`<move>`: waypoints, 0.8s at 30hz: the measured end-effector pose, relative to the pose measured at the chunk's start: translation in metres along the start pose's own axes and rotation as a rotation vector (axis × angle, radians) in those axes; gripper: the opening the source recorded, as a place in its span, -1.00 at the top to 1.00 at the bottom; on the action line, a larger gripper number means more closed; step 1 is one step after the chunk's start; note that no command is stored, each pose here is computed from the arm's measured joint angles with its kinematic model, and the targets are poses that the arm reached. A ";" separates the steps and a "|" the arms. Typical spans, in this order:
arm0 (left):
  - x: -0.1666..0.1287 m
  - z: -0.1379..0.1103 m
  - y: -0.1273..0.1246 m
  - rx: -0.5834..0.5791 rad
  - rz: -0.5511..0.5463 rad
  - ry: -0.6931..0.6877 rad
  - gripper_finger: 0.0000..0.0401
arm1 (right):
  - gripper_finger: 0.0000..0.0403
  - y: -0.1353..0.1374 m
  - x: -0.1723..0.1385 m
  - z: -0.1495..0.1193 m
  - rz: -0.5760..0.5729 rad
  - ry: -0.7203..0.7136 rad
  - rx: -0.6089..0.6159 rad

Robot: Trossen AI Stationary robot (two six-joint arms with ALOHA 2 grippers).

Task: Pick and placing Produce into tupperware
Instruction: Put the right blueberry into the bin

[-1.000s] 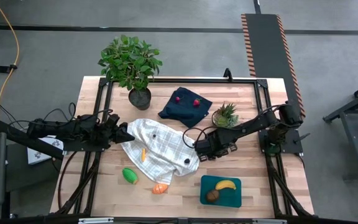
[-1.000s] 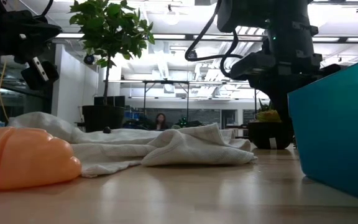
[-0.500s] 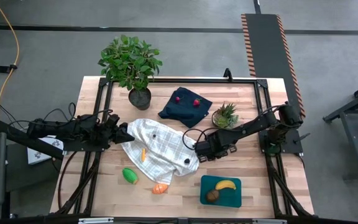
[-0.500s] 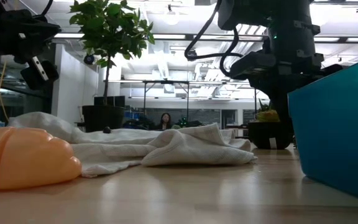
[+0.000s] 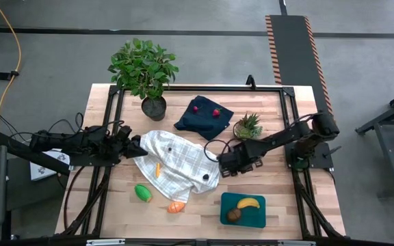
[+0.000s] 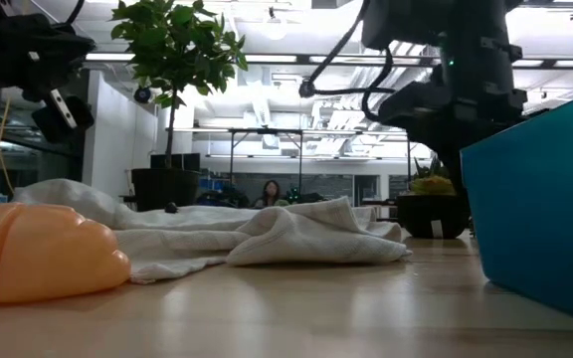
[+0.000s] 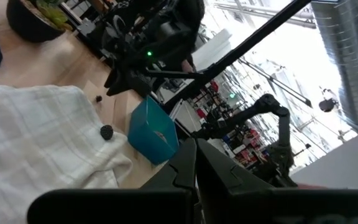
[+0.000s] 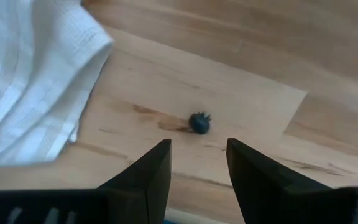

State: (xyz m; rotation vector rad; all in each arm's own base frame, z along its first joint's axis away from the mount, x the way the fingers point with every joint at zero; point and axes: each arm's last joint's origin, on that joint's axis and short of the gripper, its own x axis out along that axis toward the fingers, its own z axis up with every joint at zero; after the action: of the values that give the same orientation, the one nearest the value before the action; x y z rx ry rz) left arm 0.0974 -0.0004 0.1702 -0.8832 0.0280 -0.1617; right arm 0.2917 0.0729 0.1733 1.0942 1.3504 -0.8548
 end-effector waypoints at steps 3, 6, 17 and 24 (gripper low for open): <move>0.000 0.000 0.000 0.000 -0.003 0.005 1.00 | 0.28 -0.004 0.004 -0.002 0.057 -0.002 0.034; 0.000 0.000 0.000 -0.001 0.000 0.007 1.00 | 0.29 -0.007 0.011 -0.004 0.060 0.003 0.053; 0.003 -0.002 0.003 -0.003 0.029 0.028 1.00 | 0.41 -0.009 0.012 -0.005 0.049 -0.014 0.049; 0.004 -0.003 0.005 -0.011 0.053 0.046 1.00 | 0.42 -0.008 0.016 0.002 0.046 -0.002 0.034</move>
State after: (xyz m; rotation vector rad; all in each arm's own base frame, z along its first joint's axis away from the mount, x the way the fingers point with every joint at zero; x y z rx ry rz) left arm 0.1020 -0.0002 0.1645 -0.8887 0.0956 -0.1323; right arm 0.2862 0.0705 0.1560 1.1465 1.3085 -0.8468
